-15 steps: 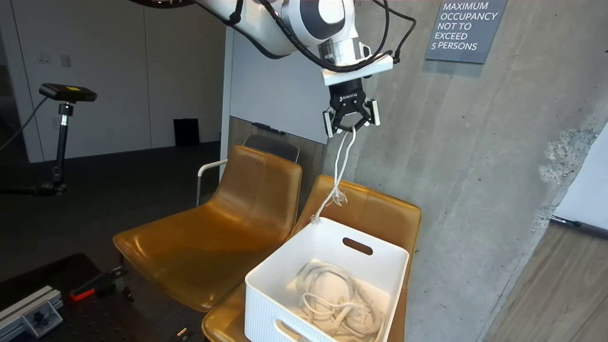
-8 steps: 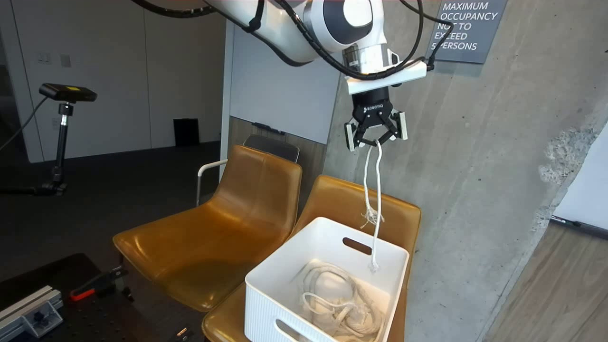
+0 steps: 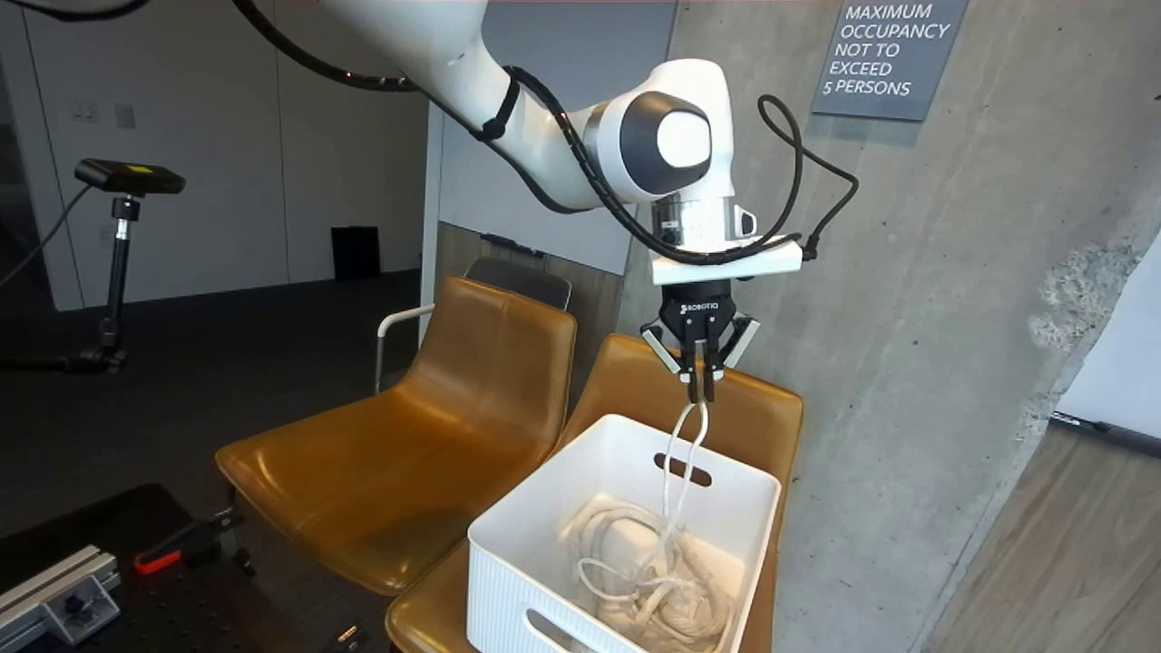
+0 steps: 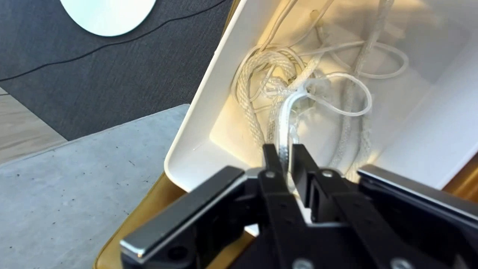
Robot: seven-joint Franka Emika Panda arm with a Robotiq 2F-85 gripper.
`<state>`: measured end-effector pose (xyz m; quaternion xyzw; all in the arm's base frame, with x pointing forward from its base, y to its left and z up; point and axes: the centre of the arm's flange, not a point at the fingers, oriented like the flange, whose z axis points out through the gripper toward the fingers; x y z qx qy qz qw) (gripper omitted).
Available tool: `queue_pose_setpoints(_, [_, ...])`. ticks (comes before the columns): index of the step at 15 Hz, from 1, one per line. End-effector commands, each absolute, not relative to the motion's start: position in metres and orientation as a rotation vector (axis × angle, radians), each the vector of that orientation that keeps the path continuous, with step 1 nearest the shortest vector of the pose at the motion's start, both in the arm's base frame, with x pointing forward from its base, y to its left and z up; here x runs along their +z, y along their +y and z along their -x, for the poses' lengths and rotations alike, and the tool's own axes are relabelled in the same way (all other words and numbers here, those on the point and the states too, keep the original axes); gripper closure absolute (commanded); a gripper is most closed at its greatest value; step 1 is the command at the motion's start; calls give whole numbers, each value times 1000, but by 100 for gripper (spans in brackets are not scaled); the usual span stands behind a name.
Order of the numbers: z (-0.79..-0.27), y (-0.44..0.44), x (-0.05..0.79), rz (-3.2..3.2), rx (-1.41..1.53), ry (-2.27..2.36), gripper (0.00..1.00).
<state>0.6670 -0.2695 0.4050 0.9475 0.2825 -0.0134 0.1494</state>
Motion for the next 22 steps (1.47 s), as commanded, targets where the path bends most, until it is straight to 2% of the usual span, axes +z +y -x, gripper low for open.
queue_pose_setpoints(1, [-658, -255, 378, -2751, 36, 812, 53])
queue_pose_setpoints(8, [-670, -244, 346, -2743, 140, 834, 3])
queue_pose_setpoints(9, [-671, -246, 341, -2742, 145, 834, 0])
queue_pose_setpoints(22, [-690, -269, 182, -2757, 44, 877, 0])
